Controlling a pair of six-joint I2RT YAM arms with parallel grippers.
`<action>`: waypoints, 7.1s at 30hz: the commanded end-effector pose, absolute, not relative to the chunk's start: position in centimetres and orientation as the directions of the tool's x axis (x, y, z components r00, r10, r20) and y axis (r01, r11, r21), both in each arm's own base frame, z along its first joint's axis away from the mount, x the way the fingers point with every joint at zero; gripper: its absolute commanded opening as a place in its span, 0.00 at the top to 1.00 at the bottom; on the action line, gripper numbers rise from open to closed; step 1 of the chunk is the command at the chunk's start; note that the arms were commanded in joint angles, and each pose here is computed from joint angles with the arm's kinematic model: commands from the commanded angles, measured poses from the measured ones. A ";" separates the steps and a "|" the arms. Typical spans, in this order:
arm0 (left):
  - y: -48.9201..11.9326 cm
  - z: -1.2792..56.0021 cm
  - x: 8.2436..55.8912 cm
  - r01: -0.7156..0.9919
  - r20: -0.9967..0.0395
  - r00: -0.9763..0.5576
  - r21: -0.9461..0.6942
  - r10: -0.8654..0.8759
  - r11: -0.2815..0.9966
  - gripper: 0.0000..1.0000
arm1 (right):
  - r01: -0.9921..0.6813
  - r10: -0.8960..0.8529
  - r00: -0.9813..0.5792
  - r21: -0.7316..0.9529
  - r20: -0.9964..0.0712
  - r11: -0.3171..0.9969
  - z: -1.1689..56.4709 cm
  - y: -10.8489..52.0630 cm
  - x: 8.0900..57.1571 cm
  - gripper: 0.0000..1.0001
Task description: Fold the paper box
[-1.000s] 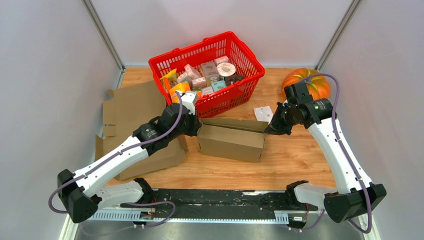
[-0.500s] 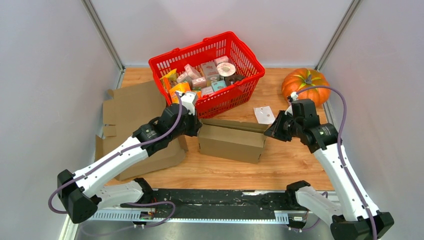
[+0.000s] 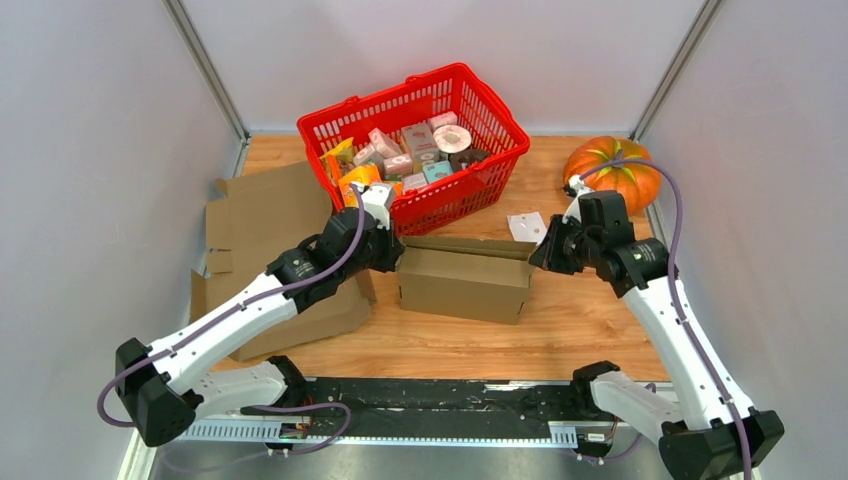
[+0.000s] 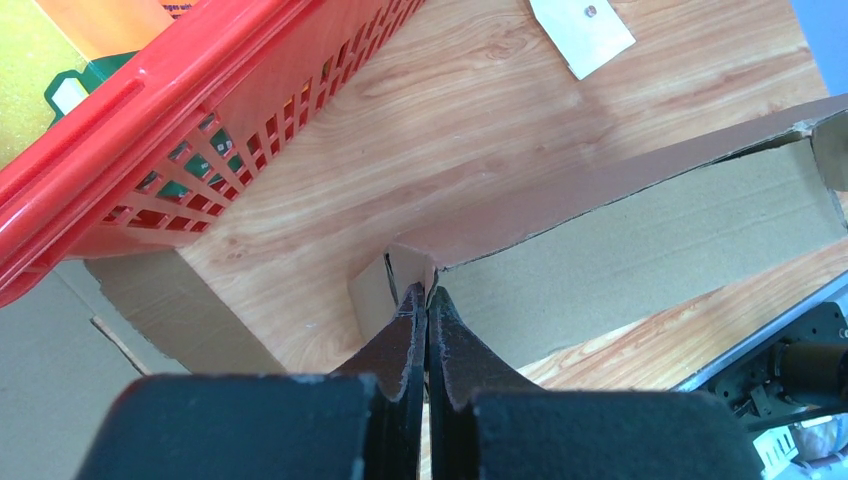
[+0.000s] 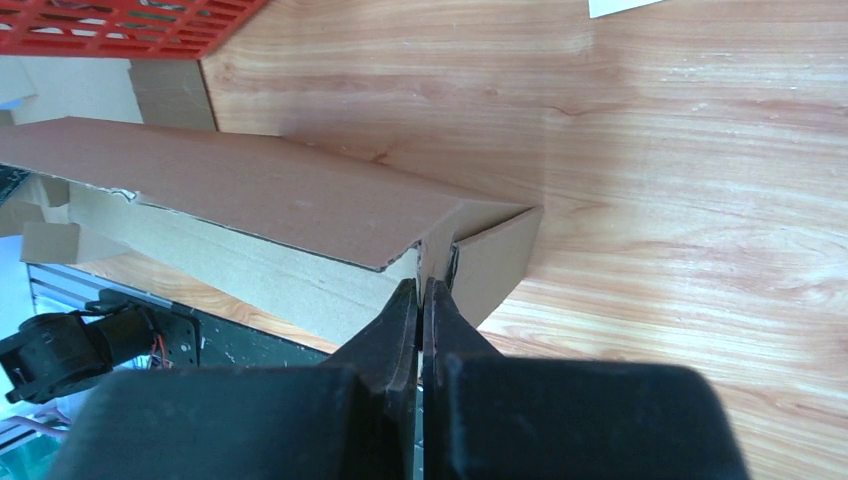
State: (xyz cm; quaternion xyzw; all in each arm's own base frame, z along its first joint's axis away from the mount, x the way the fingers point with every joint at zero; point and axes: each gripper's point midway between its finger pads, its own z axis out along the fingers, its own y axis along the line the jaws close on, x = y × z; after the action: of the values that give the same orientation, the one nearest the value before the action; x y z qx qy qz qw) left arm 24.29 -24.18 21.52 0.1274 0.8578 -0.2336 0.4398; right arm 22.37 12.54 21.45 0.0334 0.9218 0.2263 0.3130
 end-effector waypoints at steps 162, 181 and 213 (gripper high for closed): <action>-24.2 28.3 20.3 0.513 -0.777 -0.629 -0.454 -0.041 0.729 0.88 | 0.088 0.512 -0.603 0.587 -0.612 0.805 18.9 14.8 20.9 0.88; -25.6 28.7 16.5 0.600 -0.753 -0.640 -0.613 -0.152 0.514 0.77 | 0.092 0.493 -0.613 0.564 -0.617 0.820 17.3 15.3 21.8 0.88; -25.9 23.3 14.4 0.514 -0.636 -0.759 -0.718 -0.141 0.470 0.91 | -0.078 0.281 -0.572 0.393 -0.771 0.916 21.9 14.1 22.2 0.69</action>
State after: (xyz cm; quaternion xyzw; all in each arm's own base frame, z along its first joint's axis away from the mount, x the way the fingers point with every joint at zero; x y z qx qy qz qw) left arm 15.06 -24.99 26.60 0.1127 0.7764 -0.4944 0.3741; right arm 22.89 15.81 21.36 0.1201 0.8514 0.2513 0.4444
